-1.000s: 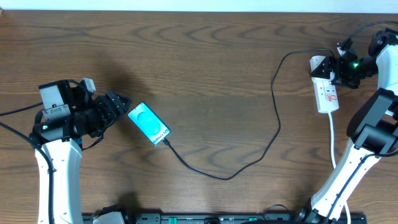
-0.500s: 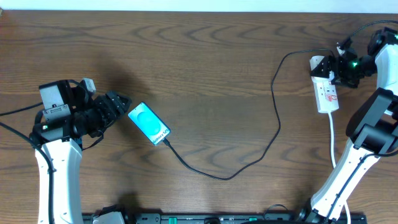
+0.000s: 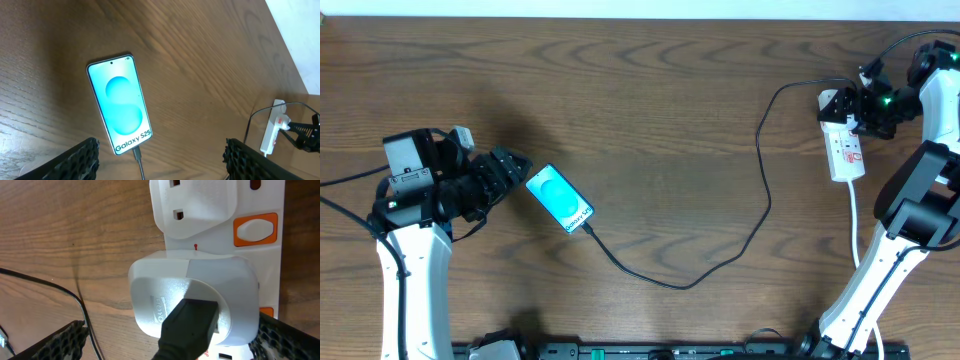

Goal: Plug charger to phone and switch on socket

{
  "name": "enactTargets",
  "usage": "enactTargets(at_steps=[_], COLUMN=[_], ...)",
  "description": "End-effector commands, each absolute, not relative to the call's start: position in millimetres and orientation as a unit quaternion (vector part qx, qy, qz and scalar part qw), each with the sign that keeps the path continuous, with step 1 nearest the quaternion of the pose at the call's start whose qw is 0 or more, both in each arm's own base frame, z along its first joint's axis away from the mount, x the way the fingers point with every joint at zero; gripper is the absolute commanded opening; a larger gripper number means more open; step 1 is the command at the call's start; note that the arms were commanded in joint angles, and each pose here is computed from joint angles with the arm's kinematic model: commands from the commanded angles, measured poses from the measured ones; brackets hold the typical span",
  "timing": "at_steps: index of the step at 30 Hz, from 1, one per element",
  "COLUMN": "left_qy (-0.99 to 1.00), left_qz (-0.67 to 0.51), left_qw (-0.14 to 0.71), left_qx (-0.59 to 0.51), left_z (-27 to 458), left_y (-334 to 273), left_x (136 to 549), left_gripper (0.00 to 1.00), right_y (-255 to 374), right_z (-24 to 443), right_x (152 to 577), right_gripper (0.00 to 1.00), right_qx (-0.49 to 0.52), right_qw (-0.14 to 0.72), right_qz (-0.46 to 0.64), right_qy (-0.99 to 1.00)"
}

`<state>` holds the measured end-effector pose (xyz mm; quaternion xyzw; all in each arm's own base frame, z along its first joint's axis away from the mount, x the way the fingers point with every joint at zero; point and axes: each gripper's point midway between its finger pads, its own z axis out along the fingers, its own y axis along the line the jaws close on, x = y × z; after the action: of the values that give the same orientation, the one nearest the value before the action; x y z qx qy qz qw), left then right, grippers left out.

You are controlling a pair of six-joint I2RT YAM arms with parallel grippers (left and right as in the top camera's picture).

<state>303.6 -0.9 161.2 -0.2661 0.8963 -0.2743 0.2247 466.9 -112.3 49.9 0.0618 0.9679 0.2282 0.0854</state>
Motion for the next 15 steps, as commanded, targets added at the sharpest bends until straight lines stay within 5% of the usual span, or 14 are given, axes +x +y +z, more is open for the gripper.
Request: enactTargets(at_steps=[1, 15], left_qy=[0.899, 0.899], left_qz=[-0.270, -0.269], left_qw=[0.223, 0.220], left_qx=[-0.265, -0.266], left_z=[159, 158], left_y=[1, 1], left_x=[303, 302], left_gripper=[0.81, 0.81], right_y=[-81, -60], right_z=[44, 13], right_x=[472, 467], right_gripper=[0.99, 0.97], right_qx=[0.055, 0.058], right_qw=[0.074, 0.039], right_qz=[0.271, 0.311], right_qy=[0.958, 0.948])
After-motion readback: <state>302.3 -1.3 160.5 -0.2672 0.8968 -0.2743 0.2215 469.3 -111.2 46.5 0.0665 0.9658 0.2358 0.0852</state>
